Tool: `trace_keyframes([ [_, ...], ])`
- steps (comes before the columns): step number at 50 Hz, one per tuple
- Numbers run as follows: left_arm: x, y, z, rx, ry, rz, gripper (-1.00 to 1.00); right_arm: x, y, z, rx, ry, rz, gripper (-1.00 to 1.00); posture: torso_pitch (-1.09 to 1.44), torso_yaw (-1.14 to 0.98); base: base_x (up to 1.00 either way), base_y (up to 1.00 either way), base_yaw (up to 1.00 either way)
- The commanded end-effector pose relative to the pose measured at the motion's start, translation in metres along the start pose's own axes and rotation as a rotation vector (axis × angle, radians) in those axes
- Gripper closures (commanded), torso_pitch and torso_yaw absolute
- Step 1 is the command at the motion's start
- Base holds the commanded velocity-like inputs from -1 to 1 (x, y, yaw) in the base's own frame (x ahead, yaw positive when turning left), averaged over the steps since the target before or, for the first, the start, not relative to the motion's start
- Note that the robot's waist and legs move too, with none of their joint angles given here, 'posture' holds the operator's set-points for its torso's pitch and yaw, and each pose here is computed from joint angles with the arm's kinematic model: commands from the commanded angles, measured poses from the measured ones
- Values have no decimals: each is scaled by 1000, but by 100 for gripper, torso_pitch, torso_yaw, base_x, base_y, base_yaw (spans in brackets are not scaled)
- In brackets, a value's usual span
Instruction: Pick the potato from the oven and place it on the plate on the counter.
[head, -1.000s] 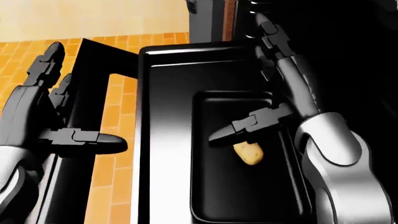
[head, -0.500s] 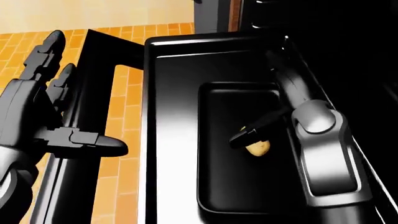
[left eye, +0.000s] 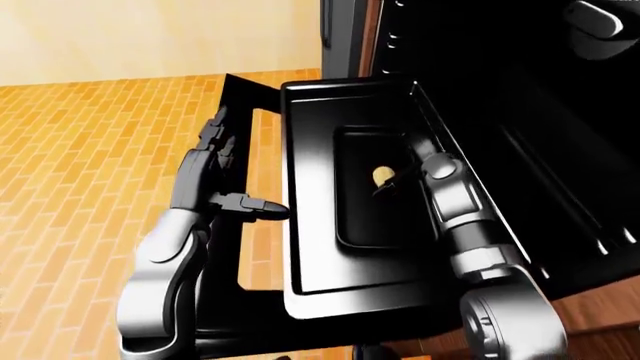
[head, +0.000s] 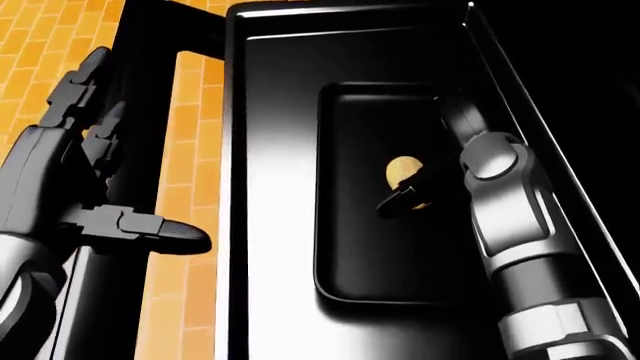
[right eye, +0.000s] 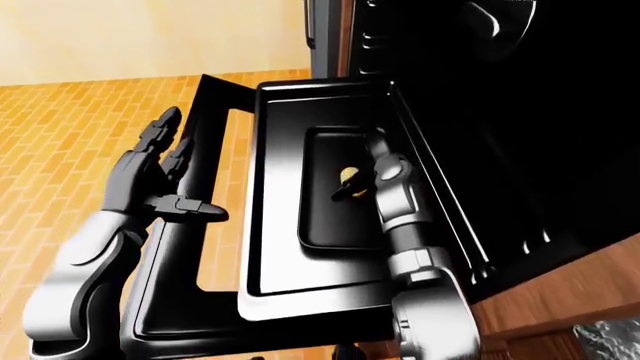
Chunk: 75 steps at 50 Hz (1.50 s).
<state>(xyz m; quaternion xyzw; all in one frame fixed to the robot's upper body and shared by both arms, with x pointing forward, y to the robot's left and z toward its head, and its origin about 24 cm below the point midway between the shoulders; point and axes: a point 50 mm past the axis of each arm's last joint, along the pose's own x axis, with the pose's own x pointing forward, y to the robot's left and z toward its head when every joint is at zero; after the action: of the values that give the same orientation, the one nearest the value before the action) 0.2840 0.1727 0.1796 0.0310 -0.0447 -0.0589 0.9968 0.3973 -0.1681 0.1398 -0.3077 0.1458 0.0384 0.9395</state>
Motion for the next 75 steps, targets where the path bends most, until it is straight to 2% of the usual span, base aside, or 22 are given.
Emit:
trace_keyframes([
  [1,-2,0,18,20,-93,0,-100,-5,-17,25,-16,-102,-70,-100,34,0,0,0,0],
  [19,-3,0,23,27,-105,-4,-100,-5,-21,30,-26,-119,-78,-100,52,0,0,0,0],
  [34,-2,3,58,30,-157,2,-100,-3,-20,31,-26,-126,-78,-100,67,0,0,0,0],
  [50,-2,2,56,32,-159,-3,-100,0,-20,35,-35,-128,-79,-100,83,0,0,0,0],
  [62,-3,3,55,34,-160,-4,-100,6,-12,30,-113,-101,-78,-100,95,0,0,0,0],
  [73,-3,3,54,33,-159,-4,-100,13,-4,13,-185,-57,-92,-100,106,0,0,0,0],
  [74,-3,3,53,33,-159,-5,-100,14,-4,13,-182,-58,-91,-91,107,0,0,0,0],
  [75,-2,3,53,32,-159,-4,-100,14,-4,13,-183,-58,-92,-91,108,0,0,0,0],
])
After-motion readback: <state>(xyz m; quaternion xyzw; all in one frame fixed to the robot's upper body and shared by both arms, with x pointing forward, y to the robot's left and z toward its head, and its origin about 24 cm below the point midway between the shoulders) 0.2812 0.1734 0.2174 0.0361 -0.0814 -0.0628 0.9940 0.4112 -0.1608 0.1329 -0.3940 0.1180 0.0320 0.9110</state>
